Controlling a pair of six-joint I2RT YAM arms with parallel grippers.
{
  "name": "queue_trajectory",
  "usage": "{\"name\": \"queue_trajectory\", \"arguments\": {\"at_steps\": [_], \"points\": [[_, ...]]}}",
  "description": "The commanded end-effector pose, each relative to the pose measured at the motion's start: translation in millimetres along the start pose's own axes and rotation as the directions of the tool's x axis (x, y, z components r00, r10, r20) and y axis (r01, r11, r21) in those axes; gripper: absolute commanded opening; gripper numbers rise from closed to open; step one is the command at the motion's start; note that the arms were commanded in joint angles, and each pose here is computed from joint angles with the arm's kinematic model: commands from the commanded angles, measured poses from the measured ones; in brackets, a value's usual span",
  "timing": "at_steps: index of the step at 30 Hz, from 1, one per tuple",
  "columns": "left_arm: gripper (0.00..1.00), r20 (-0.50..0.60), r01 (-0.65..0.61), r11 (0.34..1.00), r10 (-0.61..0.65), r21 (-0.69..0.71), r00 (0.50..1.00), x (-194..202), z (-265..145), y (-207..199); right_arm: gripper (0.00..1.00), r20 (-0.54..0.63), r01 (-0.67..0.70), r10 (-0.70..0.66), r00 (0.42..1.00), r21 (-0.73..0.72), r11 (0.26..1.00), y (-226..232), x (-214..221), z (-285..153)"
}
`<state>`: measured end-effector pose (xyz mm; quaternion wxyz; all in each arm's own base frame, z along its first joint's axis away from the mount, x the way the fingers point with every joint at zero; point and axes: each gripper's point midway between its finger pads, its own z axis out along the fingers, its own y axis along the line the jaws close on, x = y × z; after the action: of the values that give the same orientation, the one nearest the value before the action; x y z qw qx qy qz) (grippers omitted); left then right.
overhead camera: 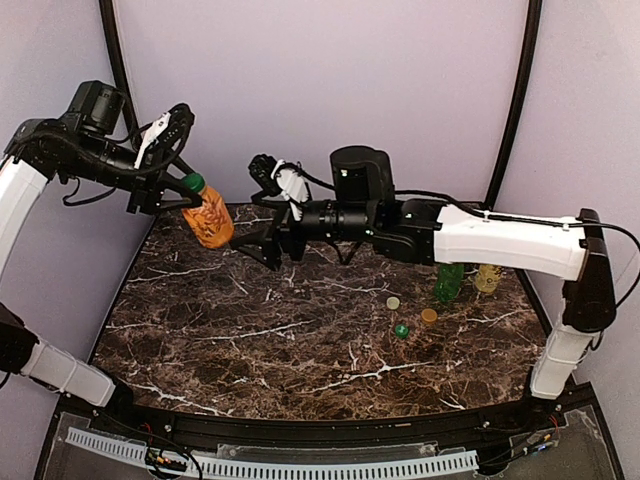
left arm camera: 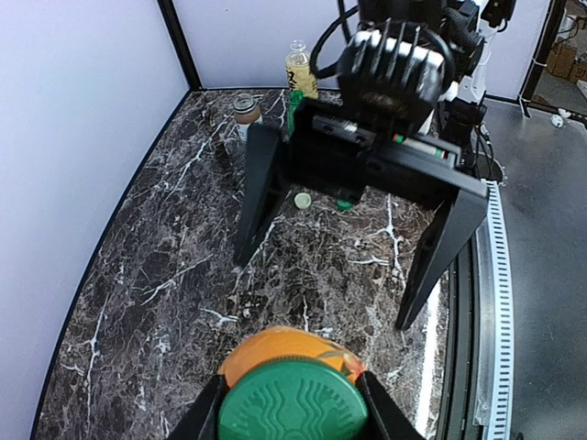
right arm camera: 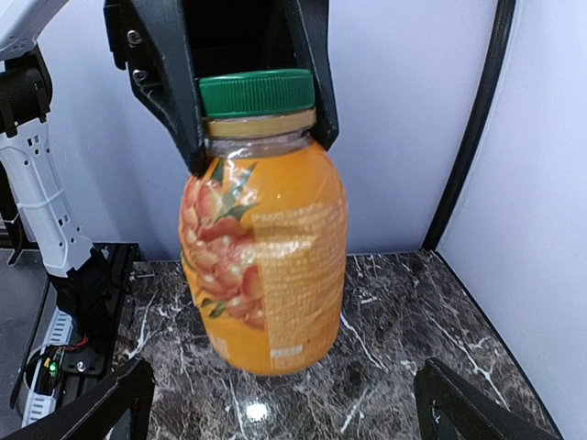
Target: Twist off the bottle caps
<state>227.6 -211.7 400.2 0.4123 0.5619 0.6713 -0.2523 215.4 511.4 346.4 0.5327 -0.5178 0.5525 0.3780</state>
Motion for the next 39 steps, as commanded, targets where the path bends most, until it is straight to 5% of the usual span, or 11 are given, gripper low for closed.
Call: {"name": "queue_trajectory", "arguments": {"at_steps": [1,7,16,19,21,22,24,31,36,39], "points": [[0.01,0.009,0.022,0.996,-0.023,0.091,1.0,3.9,-9.2,-32.0,0.99,0.125,0.029,-0.016,0.992,-0.103,0.994,28.0,-32.1,28.2],[0.01,0.039,0.025,0.991,-0.03,0.133,0.999,-0.1,-15.1,-46.1,0.95,0.11,-0.035,0.05,0.993,-0.135,0.99,34.0,-25.3,55.2],[0.01,0.071,0.043,0.987,-0.054,0.156,0.996,-4.8,-15.7,-50.4,0.54,0.096,-0.057,0.077,0.992,-0.192,0.98,44.4,-15.6,59.2],[0.02,0.078,0.045,0.988,-0.057,0.146,0.995,-7.1,-16.8,-49.0,0.48,0.108,-0.067,0.09,0.99,-0.199,0.978,45.9,-16.9,57.2],[0.39,0.093,0.055,0.991,-0.067,0.125,0.993,-9.9,-17.6,-46.1,0.47,0.121,-0.079,0.104,0.987,-0.193,0.978,45.2,-20.0,55.7],[0.7,0.106,0.076,0.991,-0.088,0.107,0.99,-12.2,-15.8,-40.8,0.46,0.138,-0.08,0.107,0.985,-0.186,0.979,43.3,-24.1,53.9],[0.95,0.137,0.1,0.994,-0.106,0.05,0.985,-17.3,-18.6,-32.9,0.45,0.172,-0.102,0.132,0.976,-0.175,0.979,40.4,-31.5,50.5],[0.99,0.408,0.085,0.982,-0.008,-0.17,0.913,-39.5,-54.6,-33.9,0.42,0.329,-0.099,0.154,0.932,-0.18,0.979,50.3,-58.7,37.2],[0.99,0.618,0.152,0.985,-0.073,-0.076,0.783,-42.0,-60.0,-52.1,0.42,0.408,-0.044,0.124,0.905,-0.199,0.979,70.1,-69.3,31.1],[0.97,0.631,0.166,0.986,-0.131,0.002,0.765,-42.8,-57.9,-59.3,0.42,0.428,-0.027,0.122,0.895,-0.22,0.975,81.3,-73.4,31.1]]}}
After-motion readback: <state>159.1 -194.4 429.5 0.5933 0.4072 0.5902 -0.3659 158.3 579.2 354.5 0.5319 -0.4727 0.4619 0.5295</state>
